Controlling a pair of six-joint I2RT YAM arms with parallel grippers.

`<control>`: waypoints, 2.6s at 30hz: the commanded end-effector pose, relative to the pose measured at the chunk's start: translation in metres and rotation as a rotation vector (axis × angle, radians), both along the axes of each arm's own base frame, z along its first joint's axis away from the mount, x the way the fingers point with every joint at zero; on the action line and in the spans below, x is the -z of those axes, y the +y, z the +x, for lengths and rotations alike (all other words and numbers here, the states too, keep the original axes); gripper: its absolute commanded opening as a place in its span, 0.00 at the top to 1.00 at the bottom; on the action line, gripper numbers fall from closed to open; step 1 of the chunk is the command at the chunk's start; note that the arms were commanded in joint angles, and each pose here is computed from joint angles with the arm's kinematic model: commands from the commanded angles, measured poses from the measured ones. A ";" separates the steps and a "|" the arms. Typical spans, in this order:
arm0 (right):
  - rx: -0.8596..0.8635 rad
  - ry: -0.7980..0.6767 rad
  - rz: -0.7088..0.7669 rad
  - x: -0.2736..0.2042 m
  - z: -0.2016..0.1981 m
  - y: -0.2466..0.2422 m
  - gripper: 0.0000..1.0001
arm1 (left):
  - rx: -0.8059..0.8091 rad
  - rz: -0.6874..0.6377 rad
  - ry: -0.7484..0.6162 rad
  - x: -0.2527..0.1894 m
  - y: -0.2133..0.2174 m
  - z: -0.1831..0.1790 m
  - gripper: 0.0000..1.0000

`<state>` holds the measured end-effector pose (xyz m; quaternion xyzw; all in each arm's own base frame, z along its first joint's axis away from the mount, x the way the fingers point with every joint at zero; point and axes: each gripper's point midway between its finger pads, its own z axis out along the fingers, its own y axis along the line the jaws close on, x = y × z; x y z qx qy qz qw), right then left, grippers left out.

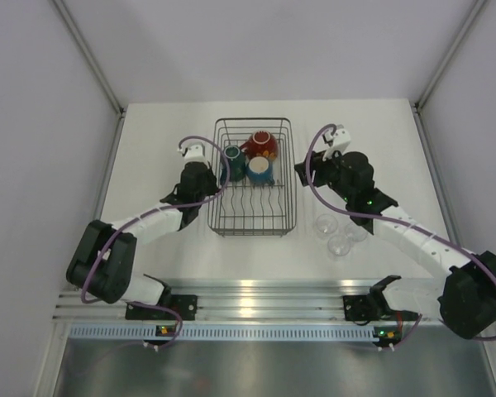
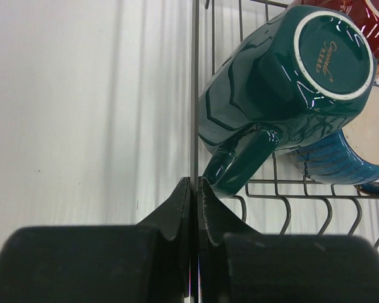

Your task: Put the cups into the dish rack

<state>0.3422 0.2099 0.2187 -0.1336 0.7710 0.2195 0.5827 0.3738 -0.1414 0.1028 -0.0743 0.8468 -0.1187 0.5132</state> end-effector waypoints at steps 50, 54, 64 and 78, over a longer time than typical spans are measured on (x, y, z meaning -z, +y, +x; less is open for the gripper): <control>0.077 0.295 0.010 0.053 -0.093 -0.075 0.41 | 0.005 -0.149 -0.371 -0.155 0.015 0.053 0.08; 0.126 0.346 -0.011 0.075 -0.100 -0.083 0.41 | 0.087 -0.168 -0.390 -0.177 0.009 0.023 0.04; 0.222 0.440 -0.091 0.101 -0.100 -0.099 0.43 | 0.233 -0.167 -0.340 -0.170 0.001 -0.037 0.04; 0.222 0.495 -0.161 0.120 -0.088 -0.096 0.48 | 0.210 -0.185 -0.290 -0.153 0.008 -0.056 0.03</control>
